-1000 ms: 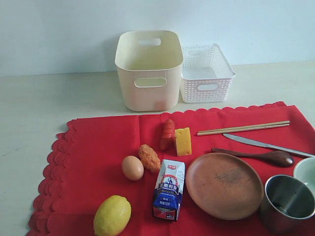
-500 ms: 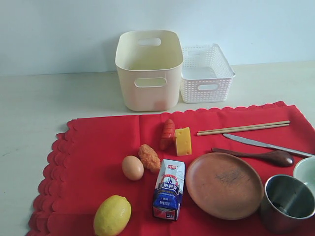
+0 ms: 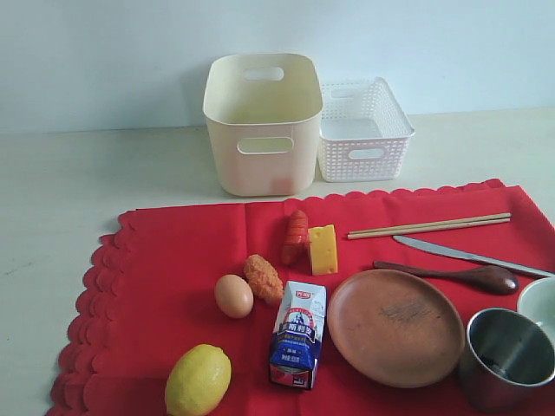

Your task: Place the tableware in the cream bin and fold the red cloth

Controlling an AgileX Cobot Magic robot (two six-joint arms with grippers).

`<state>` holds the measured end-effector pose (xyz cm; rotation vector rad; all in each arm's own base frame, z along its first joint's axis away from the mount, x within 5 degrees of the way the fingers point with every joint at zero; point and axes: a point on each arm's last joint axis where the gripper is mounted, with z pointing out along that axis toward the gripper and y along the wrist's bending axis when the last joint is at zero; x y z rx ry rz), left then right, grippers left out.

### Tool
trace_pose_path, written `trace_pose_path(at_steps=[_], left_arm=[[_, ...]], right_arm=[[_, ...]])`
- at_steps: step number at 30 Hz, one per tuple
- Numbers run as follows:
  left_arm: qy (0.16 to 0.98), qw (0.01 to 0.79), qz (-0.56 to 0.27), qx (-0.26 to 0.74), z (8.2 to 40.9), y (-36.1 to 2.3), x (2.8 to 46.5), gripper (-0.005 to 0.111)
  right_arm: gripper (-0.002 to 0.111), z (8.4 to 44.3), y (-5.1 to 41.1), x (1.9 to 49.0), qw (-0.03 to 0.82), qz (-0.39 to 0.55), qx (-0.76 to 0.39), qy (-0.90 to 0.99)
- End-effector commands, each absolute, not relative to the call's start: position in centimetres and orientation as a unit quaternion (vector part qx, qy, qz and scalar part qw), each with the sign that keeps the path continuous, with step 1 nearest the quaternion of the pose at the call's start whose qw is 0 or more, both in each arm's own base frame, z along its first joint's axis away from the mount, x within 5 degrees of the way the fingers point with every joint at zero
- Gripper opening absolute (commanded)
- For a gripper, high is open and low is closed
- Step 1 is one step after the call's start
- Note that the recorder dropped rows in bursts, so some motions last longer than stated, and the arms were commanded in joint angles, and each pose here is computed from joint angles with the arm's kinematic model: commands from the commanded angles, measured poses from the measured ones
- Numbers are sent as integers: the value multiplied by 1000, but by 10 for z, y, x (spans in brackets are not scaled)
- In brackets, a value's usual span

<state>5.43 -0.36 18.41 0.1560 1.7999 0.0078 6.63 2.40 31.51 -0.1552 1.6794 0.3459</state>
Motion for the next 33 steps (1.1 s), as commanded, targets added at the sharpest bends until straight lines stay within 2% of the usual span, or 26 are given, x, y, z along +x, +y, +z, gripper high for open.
trace_pose_path(at_steps=[1,5,10,14,19,22,27,33], left_arm=[[778,624,5,72,185,-4,54,12],[778,624,5,72,185,-4,54,12],[778,624,5,72,185,-4,54,12],[778,624,5,72,185,-4,54,12],[778,624,5,72,185,-4,54,12],[778,624,5,72,185,-4,54,12],[778,624,5,72,185,-4,54,12],[778,624,5,72,185,-4,54,12]], right_arm=[[0,310,27,70,625,163,-65,760],[0,299,33,86,566,172,-65,804],[2,286,49,117,495,181,-119,842],[16,274,67,150,421,206,-165,868],[45,252,88,194,306,219,-218,901],[58,242,101,219,271,194,-258,907],[71,231,125,252,226,165,-263,923],[74,224,149,279,206,112,-275,932]])
